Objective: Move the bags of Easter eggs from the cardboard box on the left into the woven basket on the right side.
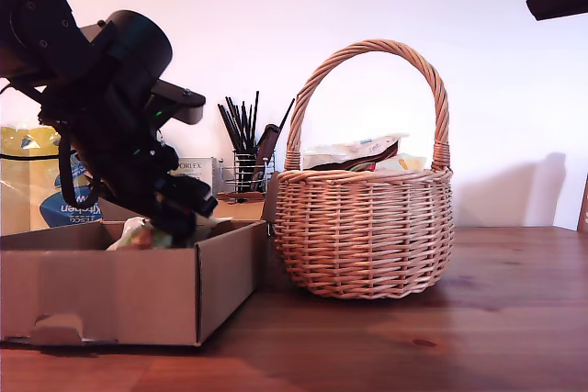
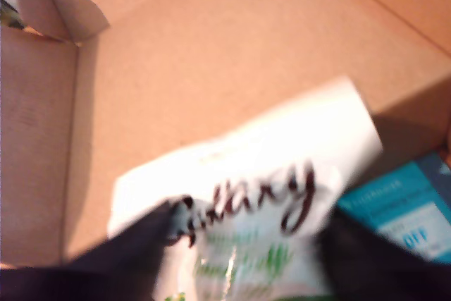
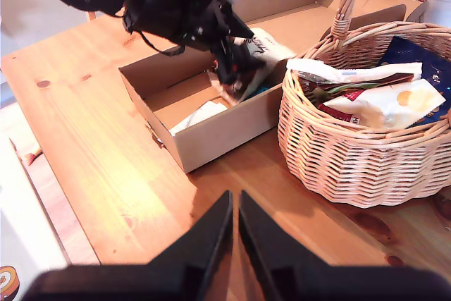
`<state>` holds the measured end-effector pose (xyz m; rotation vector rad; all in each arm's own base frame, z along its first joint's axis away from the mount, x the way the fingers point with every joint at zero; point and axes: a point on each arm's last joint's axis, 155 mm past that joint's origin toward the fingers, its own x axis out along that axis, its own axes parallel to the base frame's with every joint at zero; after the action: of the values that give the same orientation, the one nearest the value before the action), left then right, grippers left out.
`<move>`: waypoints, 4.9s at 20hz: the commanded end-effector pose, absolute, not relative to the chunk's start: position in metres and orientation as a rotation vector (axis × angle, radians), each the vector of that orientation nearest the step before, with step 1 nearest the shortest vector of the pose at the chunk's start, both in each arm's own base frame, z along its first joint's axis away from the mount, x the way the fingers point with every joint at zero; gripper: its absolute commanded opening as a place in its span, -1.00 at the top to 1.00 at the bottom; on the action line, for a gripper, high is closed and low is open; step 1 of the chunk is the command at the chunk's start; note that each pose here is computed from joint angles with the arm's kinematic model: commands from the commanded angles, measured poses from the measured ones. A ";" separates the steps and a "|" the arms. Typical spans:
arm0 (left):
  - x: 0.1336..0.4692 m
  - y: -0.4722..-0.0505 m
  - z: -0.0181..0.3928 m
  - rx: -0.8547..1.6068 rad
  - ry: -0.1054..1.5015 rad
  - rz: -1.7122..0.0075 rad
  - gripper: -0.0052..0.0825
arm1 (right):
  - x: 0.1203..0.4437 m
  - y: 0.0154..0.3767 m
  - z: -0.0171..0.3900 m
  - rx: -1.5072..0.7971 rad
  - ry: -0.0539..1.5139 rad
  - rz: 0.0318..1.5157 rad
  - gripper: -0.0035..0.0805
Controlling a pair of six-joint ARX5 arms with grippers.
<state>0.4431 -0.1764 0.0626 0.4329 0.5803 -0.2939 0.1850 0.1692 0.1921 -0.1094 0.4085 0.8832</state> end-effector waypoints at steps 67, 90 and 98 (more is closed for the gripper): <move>0.406 -0.382 0.185 -0.288 0.142 -0.712 0.94 | 0.185 0.170 0.197 -0.113 0.392 0.887 0.95; 0.384 -0.388 0.197 0.069 0.316 -0.809 0.93 | 0.185 0.170 0.196 -0.113 0.394 0.888 0.95; 0.337 -0.328 0.188 0.199 0.427 -0.835 0.93 | 0.207 0.160 0.215 -0.063 0.327 0.771 0.95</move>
<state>0.3373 -0.3392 0.2006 0.1913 0.4048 -0.8499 0.2020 0.1638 0.2101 -0.0716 0.3394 0.8035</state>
